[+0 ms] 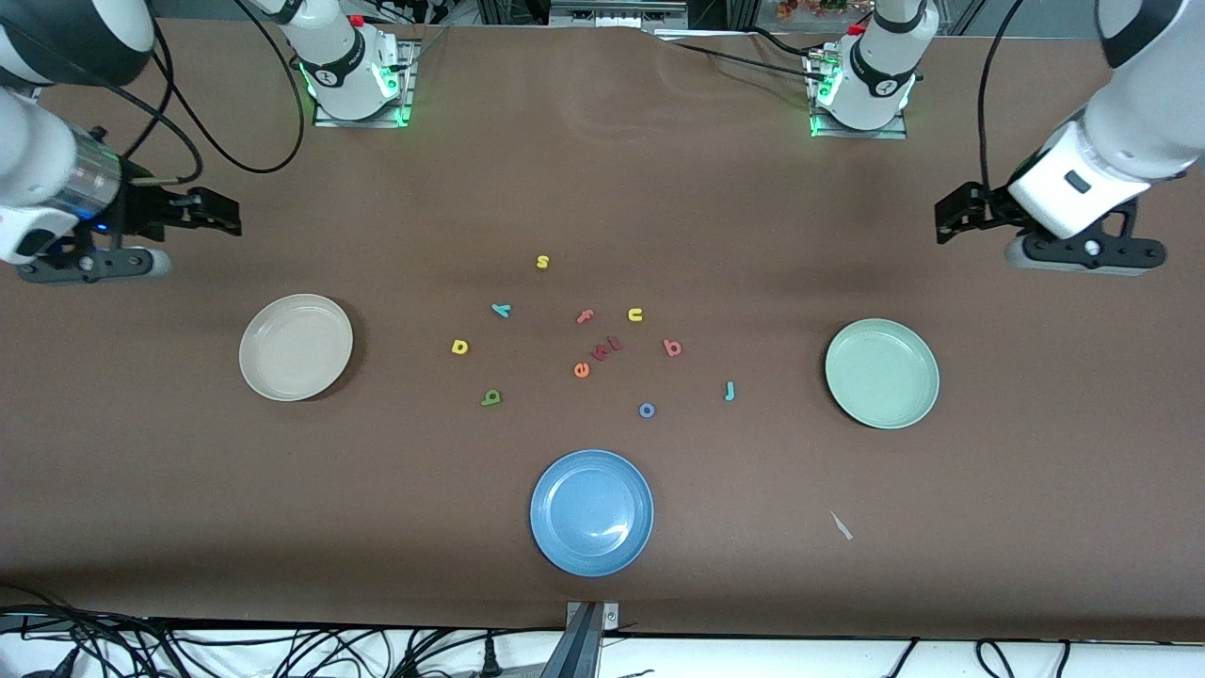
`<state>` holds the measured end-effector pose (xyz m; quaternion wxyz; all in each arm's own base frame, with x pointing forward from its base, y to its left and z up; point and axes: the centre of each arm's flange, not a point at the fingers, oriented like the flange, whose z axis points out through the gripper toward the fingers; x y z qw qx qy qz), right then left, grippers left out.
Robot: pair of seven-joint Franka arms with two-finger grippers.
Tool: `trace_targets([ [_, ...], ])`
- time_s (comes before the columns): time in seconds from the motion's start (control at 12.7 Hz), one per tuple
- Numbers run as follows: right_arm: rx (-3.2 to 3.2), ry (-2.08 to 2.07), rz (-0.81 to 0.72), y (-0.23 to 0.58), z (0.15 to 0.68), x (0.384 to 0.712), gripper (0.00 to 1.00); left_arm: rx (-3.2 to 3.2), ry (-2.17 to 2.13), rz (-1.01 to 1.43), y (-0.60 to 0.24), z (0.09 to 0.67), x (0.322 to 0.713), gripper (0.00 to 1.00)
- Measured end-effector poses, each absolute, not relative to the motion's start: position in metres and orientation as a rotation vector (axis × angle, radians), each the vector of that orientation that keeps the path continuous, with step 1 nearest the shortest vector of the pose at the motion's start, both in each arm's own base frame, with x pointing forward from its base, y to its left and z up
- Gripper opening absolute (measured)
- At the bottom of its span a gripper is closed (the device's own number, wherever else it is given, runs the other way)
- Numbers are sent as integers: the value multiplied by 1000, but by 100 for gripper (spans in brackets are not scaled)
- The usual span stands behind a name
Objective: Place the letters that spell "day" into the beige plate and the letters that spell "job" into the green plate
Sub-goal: 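Reach the right gripper toward the letters while the left gripper reaches too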
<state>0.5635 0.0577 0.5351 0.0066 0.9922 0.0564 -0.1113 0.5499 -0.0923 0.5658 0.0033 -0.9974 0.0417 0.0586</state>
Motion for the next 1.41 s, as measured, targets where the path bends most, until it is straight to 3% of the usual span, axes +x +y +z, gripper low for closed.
trace_targets([
  [0.39, 3121, 214, -333, 103, 473, 590, 100, -3084, 345, 348, -174, 500, 556, 100],
  [0.78, 3120, 19, -224, 189, 376, 607, 100, -3128, 292, 213, -236, 419, 588, 100],
  [1.02, 3164, -139, -37, 237, 302, 588, 100, -3166, 230, 146, -252, 344, 612, 100],
  [1.18, 3168, -176, -25, 253, 263, 568, 100, -3180, 214, 137, -255, 293, 621, 100],
  [1.41, 3172, -237, 1, 258, 237, 566, 100, -3192, 236, 122, -274, 244, 619, 100],
])
